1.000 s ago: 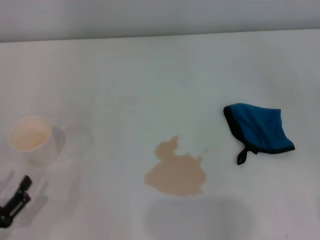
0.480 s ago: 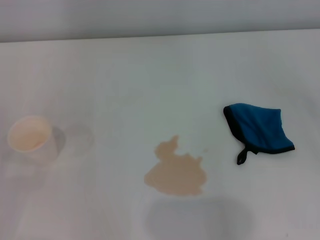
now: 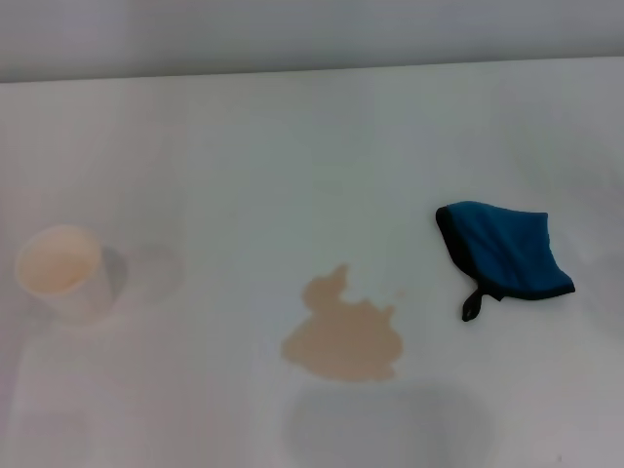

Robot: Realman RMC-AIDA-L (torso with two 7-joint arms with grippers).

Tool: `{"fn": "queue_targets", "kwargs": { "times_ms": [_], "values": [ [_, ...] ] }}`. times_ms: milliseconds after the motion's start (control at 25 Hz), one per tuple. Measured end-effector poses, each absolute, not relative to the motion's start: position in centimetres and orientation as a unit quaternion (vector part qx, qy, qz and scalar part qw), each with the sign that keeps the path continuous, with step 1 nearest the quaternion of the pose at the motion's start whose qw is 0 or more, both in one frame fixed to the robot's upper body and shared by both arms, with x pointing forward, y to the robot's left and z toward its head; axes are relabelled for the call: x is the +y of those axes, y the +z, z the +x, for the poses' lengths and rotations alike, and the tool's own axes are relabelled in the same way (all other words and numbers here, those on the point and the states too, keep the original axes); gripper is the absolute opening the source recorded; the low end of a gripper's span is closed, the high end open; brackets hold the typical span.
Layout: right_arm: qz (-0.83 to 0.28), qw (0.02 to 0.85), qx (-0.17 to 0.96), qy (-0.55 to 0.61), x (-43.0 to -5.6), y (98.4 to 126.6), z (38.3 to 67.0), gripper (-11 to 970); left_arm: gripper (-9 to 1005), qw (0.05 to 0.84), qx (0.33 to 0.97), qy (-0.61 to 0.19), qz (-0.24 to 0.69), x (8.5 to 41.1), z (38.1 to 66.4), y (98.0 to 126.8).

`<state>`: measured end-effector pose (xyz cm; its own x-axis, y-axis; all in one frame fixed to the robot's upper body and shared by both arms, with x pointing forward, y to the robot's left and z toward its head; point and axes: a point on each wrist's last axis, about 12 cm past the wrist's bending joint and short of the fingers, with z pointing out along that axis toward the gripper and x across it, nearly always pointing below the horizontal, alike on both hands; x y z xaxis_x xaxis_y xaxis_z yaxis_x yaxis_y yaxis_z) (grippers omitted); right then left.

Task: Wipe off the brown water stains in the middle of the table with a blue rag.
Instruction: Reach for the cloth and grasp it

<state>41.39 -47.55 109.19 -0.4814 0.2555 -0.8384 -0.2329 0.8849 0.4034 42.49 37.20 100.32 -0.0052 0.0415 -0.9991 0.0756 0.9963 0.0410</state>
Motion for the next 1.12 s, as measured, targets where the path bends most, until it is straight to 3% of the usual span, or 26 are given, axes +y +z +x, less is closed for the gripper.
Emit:
{"fn": "queue_targets", "kwargs": {
  "times_ms": [400,800,1120],
  "values": [
    [-0.034,0.288,0.924,0.247,-44.5,111.9,48.8,853,876,0.692,0.721,0.000,0.028,37.5,43.4,100.1],
    [-0.168,0.187,0.961,0.117,-35.7,115.5,54.7,853,876,0.681,0.732,-0.002,0.030,37.2,44.1,99.8],
    [-0.276,0.148,0.948,0.058,-28.0,115.6,56.6,853,876,0.676,0.736,-0.006,0.033,36.9,44.3,99.6]
  ]
}}
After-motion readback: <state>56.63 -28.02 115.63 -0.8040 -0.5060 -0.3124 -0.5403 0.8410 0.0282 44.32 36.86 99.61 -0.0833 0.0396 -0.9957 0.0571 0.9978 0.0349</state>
